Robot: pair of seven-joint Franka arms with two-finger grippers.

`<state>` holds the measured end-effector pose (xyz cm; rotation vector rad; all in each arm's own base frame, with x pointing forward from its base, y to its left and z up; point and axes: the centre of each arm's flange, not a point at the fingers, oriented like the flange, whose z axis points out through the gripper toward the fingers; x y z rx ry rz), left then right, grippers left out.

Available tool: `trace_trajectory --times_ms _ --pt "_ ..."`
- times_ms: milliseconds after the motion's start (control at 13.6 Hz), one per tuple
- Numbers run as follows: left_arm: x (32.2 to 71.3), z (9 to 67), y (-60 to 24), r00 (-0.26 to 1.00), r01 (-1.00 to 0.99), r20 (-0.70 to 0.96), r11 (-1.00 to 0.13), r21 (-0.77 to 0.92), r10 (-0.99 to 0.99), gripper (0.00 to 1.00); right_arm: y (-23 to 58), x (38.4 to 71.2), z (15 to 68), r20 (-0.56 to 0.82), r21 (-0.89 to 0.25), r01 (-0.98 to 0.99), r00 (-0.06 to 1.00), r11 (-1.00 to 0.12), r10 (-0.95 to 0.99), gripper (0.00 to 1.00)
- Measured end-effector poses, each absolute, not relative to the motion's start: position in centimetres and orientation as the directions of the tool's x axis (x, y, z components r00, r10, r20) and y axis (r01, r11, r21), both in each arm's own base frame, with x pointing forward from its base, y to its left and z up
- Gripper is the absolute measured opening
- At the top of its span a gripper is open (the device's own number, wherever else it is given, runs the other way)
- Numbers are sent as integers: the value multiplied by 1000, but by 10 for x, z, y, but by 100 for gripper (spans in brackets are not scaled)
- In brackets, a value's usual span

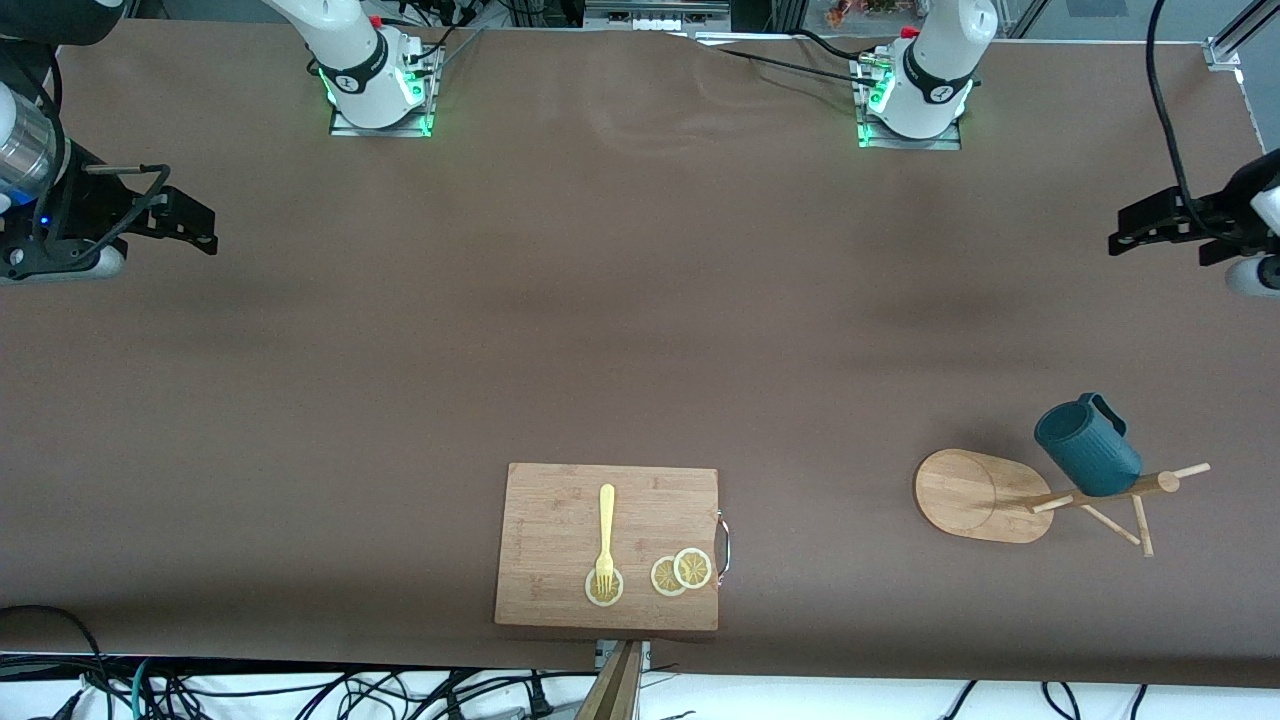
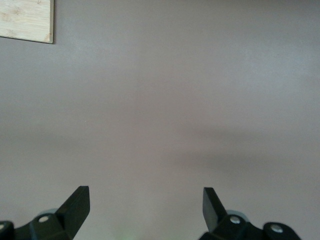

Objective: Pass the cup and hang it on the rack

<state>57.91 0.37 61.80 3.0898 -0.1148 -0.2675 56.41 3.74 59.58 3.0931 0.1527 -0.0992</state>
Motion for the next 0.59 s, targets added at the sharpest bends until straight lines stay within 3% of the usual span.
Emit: trace_trajectory --times_ms 588 --pt "577 608 2 979 -67 -191 -997 50 -75 100 37 564 596 -66 40 100 993 -994 97 100"
